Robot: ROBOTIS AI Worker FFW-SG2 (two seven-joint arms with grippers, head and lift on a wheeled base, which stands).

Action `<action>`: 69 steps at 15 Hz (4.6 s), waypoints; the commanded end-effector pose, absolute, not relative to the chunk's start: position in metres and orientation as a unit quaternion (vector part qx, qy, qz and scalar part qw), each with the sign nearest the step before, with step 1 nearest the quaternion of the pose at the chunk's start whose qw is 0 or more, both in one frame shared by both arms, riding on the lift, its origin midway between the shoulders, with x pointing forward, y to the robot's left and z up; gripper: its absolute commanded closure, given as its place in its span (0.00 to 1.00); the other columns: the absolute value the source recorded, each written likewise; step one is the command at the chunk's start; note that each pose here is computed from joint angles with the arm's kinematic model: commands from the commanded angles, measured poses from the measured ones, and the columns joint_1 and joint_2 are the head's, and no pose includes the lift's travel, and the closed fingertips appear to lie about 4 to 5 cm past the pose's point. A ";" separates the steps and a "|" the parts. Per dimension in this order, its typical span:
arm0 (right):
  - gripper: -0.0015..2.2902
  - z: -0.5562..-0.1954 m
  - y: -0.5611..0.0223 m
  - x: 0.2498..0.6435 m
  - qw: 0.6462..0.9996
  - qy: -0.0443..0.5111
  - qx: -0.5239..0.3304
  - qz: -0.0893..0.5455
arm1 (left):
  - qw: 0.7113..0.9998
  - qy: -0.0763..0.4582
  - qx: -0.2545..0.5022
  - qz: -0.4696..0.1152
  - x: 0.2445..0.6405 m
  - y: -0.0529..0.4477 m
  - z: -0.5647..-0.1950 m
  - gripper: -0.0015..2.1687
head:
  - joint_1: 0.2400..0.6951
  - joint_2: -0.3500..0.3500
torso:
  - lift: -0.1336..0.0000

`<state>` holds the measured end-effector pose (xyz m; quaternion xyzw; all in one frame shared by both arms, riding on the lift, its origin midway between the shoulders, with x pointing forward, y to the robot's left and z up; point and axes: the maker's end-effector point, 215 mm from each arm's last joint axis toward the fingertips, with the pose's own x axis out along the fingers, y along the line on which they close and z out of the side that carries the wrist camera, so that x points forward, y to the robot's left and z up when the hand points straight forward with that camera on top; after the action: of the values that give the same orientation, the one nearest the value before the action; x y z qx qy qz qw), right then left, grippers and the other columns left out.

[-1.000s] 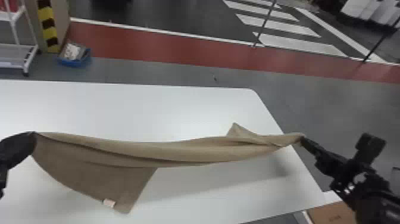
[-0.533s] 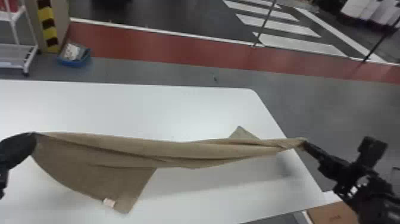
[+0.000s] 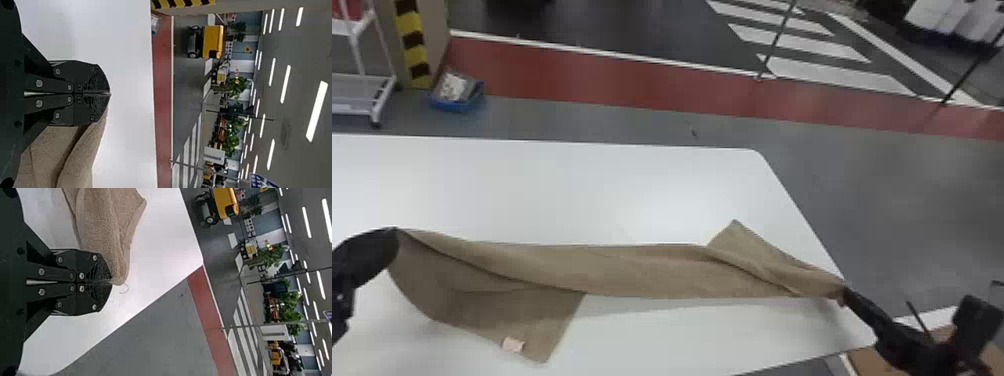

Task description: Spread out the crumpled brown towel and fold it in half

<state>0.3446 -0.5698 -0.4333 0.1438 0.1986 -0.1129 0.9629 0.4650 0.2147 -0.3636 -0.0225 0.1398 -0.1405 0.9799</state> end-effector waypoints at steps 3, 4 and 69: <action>0.00 -0.456 -0.591 0.322 0.952 0.226 0.153 -0.140 | 0.978 0.139 -0.025 -0.154 0.466 0.198 -0.364 0.95 | 1.00 0.00 | 0.10; 0.00 -0.448 -0.591 0.326 0.954 0.220 0.148 -0.140 | 0.978 0.138 -0.023 -0.155 0.466 0.196 -0.363 0.95 | 1.00 0.00 | 0.10; 0.04 -0.349 -0.517 0.478 0.962 0.125 0.220 0.101 | 0.979 0.108 -0.039 -0.171 0.477 0.174 -0.353 0.95 | 1.00 0.00 | 0.10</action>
<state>0.4549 -0.5278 -0.3524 0.2289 0.1245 0.0917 0.9611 0.4776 0.1733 -0.3535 -0.0399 0.1084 -0.1712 0.9784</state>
